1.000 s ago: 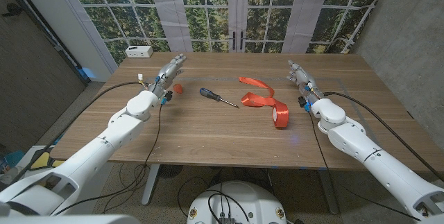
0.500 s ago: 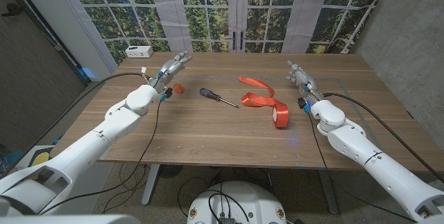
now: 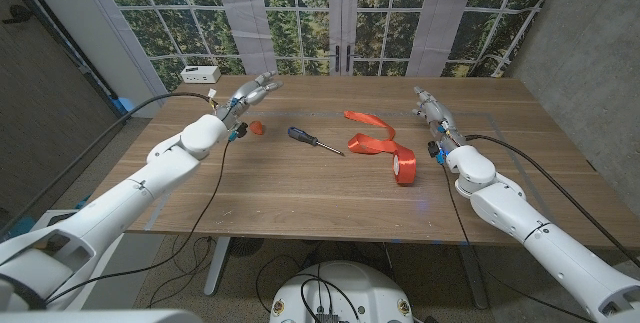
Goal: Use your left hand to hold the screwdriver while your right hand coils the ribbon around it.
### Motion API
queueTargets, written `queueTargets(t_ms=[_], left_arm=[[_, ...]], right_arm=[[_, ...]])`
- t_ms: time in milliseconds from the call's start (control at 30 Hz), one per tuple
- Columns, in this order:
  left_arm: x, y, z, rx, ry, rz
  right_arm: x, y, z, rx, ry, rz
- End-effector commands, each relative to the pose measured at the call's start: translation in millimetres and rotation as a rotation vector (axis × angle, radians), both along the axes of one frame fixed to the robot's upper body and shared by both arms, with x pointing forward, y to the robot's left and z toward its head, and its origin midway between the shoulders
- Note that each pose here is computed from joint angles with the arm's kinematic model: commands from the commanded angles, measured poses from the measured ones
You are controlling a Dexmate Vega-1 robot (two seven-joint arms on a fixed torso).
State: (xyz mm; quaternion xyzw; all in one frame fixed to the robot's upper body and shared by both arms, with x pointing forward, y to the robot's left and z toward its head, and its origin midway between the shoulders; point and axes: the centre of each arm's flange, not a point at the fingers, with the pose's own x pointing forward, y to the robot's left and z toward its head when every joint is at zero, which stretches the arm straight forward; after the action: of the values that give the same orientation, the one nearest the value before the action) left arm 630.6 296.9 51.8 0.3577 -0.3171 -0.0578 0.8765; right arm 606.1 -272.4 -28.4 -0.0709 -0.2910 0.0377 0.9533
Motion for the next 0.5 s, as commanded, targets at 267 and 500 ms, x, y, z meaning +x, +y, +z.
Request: queueTargets(t_ms=[267, 500], left_arm=[[-0.5, -17.4, 12.5, 0.225, -0.028, 0.002], [-3.9, -22.1, 16.0, 0.288, -0.055, 0.006]], right_arm=[[-14.6, 10.6, -7.5, 0.016, -0.014, -0.023], [-21.0, 13.9, -13.0, 0.027, -0.015, -0.034]])
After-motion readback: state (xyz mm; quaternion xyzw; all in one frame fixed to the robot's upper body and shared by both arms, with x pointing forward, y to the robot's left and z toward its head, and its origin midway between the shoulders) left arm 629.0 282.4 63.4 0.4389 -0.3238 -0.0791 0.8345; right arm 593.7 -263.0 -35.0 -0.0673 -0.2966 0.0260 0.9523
